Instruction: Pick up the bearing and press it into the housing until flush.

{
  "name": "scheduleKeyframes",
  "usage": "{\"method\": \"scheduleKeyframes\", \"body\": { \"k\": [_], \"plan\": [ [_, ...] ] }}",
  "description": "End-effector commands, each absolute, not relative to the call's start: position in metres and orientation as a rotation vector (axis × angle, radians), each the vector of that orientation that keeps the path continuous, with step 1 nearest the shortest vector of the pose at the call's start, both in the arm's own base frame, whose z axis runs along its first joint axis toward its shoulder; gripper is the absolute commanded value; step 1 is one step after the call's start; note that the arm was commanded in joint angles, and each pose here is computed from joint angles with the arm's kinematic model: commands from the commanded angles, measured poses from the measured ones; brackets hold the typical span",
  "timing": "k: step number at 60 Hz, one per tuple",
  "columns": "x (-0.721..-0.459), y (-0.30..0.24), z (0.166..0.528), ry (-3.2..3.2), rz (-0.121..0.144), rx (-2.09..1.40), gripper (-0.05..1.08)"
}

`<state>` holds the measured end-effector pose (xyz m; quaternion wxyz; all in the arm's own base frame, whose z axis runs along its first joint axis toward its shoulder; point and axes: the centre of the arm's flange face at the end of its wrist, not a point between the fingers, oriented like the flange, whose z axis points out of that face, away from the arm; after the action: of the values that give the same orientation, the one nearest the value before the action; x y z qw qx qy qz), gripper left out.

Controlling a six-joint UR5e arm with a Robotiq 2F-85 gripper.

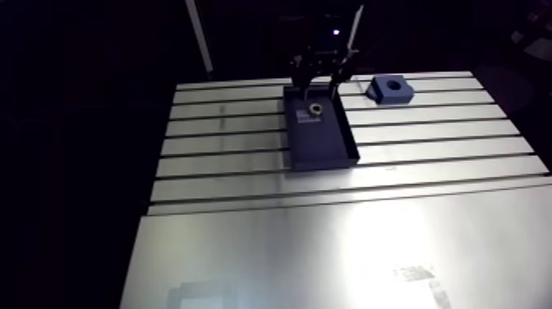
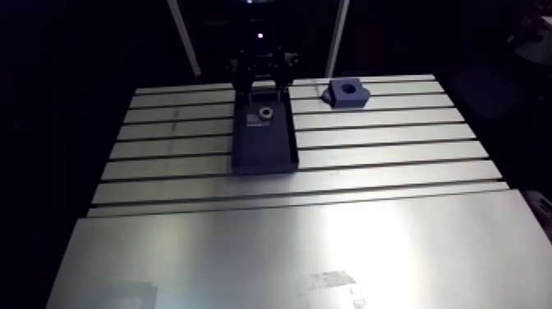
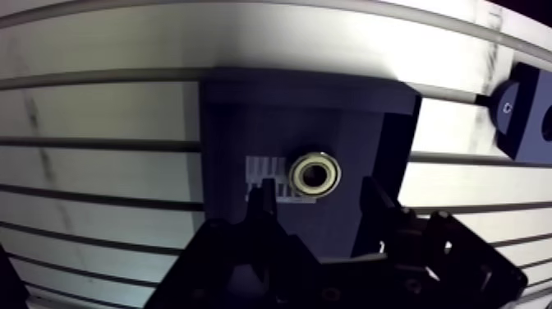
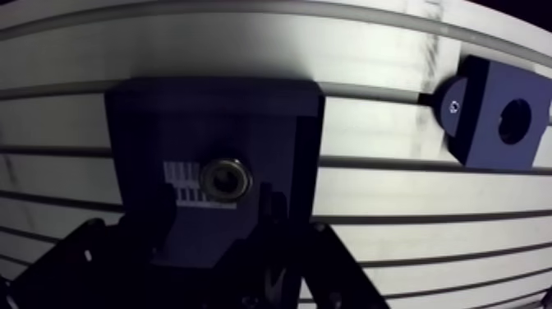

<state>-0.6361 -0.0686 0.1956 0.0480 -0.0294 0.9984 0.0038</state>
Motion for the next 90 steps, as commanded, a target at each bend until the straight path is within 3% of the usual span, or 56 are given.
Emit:
{"method": "scheduleKeyframes", "body": {
  "k": [1,90],
  "plan": [
    [-0.636,-0.069,0.190,3.037,0.012,-0.087,0.38],
    [-0.636,-0.070,0.164,3.019,0.017,-0.101,0.41]
  ]
}}
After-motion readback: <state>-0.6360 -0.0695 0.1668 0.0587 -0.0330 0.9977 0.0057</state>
